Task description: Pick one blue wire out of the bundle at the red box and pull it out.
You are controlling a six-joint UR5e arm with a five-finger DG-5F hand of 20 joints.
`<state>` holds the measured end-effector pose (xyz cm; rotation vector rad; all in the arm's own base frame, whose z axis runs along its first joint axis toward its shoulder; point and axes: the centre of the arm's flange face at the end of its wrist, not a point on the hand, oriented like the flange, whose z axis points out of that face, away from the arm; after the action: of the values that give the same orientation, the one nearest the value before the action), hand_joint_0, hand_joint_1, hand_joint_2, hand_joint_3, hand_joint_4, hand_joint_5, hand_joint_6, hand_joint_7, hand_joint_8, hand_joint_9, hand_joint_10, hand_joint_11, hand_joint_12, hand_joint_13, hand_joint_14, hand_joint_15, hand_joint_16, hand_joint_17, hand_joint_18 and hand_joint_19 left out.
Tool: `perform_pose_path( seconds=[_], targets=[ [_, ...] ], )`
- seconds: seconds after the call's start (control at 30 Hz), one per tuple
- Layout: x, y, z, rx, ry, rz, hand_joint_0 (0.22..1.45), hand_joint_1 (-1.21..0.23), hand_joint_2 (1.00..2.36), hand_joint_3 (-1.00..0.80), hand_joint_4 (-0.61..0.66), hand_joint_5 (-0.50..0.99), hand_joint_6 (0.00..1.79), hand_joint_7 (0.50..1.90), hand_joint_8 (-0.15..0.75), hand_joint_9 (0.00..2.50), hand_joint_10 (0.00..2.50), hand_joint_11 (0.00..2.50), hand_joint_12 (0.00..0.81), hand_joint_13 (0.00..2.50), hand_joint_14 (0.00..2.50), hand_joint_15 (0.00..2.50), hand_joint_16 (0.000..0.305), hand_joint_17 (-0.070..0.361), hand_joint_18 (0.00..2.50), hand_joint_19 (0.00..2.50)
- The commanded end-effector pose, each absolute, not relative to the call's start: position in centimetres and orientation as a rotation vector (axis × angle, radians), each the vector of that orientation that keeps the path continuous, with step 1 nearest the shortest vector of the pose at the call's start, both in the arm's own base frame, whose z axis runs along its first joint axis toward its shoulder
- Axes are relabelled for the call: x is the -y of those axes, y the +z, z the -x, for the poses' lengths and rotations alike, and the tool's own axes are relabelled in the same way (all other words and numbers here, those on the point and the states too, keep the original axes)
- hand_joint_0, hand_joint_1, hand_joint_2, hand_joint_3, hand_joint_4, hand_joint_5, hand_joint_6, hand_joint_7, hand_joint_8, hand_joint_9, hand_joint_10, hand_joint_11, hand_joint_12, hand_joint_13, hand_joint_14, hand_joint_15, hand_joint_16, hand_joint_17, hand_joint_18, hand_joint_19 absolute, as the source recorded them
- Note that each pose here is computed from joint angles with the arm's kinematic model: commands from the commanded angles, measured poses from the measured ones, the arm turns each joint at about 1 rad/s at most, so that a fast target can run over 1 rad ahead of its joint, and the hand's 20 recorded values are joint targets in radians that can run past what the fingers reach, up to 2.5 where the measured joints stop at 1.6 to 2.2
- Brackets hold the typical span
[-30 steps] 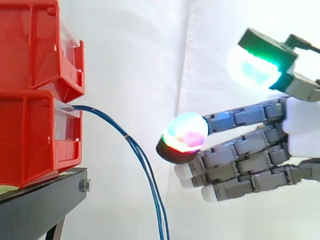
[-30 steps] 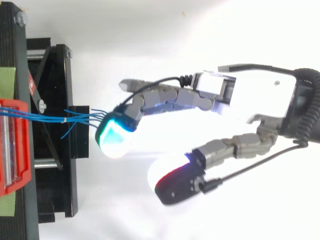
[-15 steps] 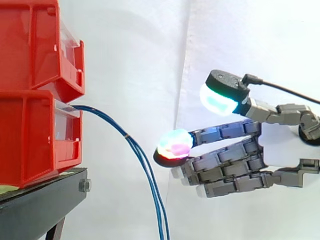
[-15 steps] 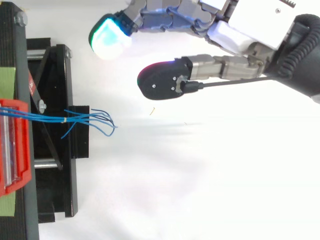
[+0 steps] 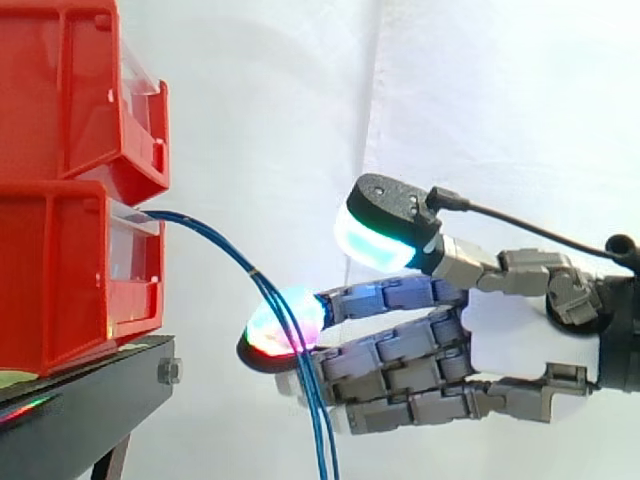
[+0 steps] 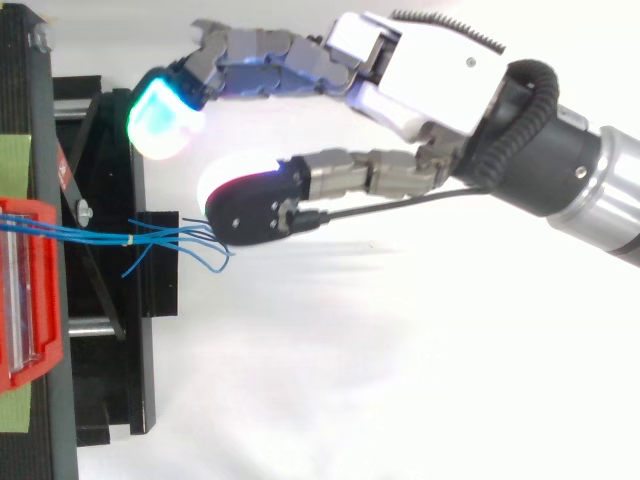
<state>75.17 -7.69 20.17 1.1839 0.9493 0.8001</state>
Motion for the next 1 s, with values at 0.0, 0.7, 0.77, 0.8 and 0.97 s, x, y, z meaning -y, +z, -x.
perform_pose_path(
  seconds=[0.0, 0.7, 0.77, 0.8, 0.97],
  targets=[
    [6.7, 19.1, -75.8, -0.946, 0.824, -1.176, 0.49, -0.63, 1.00, -0.50, 0.29, -0.14, 0.50, 0.88, 0.254, 0.55, 0.00, 0.07, 0.365, 0.15, 0.00, 0.06, 0.060, 0.135, 0.00, 0.20],
    [4.2, 19.2, -76.5, -0.939, 0.876, -1.160, 0.53, -0.67, 1.00, -0.44, 0.25, -0.11, 0.50, 1.16, 0.250, 0.61, 0.01, 0.15, 0.356, 0.18, 0.00, 0.07, 0.056, 0.127, 0.01, 0.23],
    [4.0, 19.1, -76.5, -0.942, 0.877, -1.158, 0.53, -0.67, 1.00, -0.44, 0.25, -0.11, 0.50, 1.15, 0.250, 0.61, 0.01, 0.15, 0.356, 0.18, 0.00, 0.08, 0.056, 0.127, 0.01, 0.23],
    [3.9, 19.2, -76.5, -0.943, 0.879, -1.155, 0.53, -0.67, 1.00, -0.44, 0.26, -0.11, 0.50, 1.15, 0.251, 0.61, 0.00, 0.14, 0.357, 0.18, 0.00, 0.08, 0.056, 0.127, 0.01, 0.24],
    [3.7, 19.4, -76.7, -0.932, 0.891, -1.147, 0.54, -0.67, 1.00, -0.43, 0.25, -0.11, 0.50, 1.17, 0.249, 0.62, 0.01, 0.15, 0.356, 0.20, 0.00, 0.08, 0.056, 0.126, 0.03, 0.24]
  ],
)
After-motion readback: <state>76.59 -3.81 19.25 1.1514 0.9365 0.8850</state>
